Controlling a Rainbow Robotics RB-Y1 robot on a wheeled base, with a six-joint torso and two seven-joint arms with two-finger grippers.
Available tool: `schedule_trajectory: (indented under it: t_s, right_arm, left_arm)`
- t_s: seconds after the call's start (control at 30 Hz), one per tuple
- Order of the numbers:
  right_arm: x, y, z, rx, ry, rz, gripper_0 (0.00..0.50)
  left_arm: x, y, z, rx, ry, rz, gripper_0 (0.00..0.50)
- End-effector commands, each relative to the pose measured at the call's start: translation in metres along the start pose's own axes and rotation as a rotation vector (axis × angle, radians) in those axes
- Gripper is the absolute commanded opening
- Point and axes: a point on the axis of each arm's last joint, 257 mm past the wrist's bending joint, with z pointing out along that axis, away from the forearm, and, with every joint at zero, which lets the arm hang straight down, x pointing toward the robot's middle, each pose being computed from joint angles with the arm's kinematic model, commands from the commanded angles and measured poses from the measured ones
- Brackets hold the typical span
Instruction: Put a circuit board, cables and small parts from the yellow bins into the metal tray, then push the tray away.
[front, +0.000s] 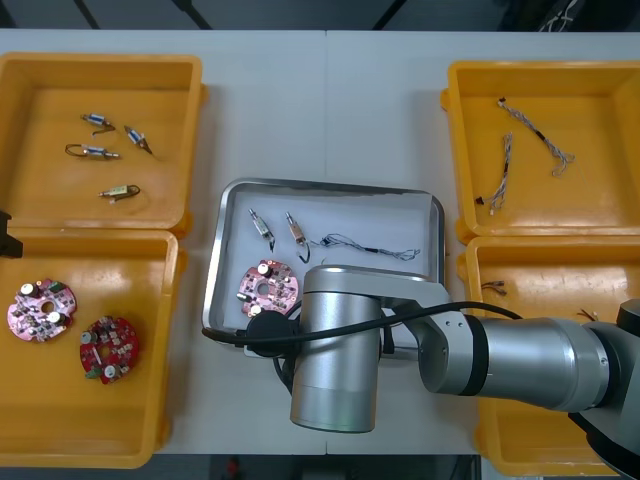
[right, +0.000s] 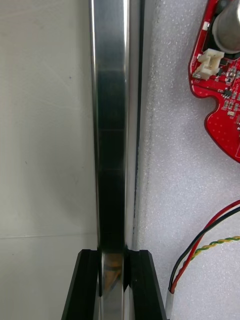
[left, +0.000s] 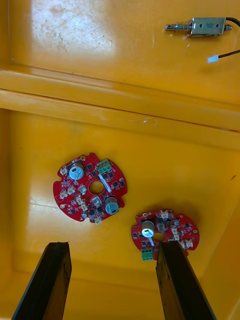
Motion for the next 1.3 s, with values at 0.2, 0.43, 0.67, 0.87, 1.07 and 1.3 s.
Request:
schedule_trajectory:
  t_s: [0.2, 0.43, 0.67, 0.87, 1.07, 1.3]
  right_arm:
    - [-0.002, -0.021, -0.002, 0.087, -0.007, -0.078, 0.000]
    - [-0.006, -0.058, -0.016, 0.169, -0.005, -0.120, 0.000]
    - [-0.009, -0.092, -0.028, 0.245, -0.015, -0.139, 0.000]
    - [-0.006, -0.119, -0.036, 0.306, -0.012, -0.143, 0.000]
    - [-0.008, -0.153, -0.033, 0.351, -0.006, -0.131, 0.000]
    - [-0.016, -0.198, -0.028, 0.409, -0.026, -0.116, 0.000]
  left_arm:
    - [-0.004, -0.006, -0.003, 0.014, -0.027, 0.063, 0.500]
    - [-0.004, -0.006, -0.003, 0.014, -0.027, 0.063, 0.500]
    - [-0.004, -0.006, -0.003, 0.014, -0.027, 0.063, 0.500]
    - [-0.004, -0.006, -0.003, 0.014, -0.027, 0.063, 0.500]
    - [-0.004, -0.006, -0.003, 0.014, -0.027, 0.063, 0.500]
    - [-0.004, -0.006, -0.003, 0.014, -0.027, 0.063, 0.500]
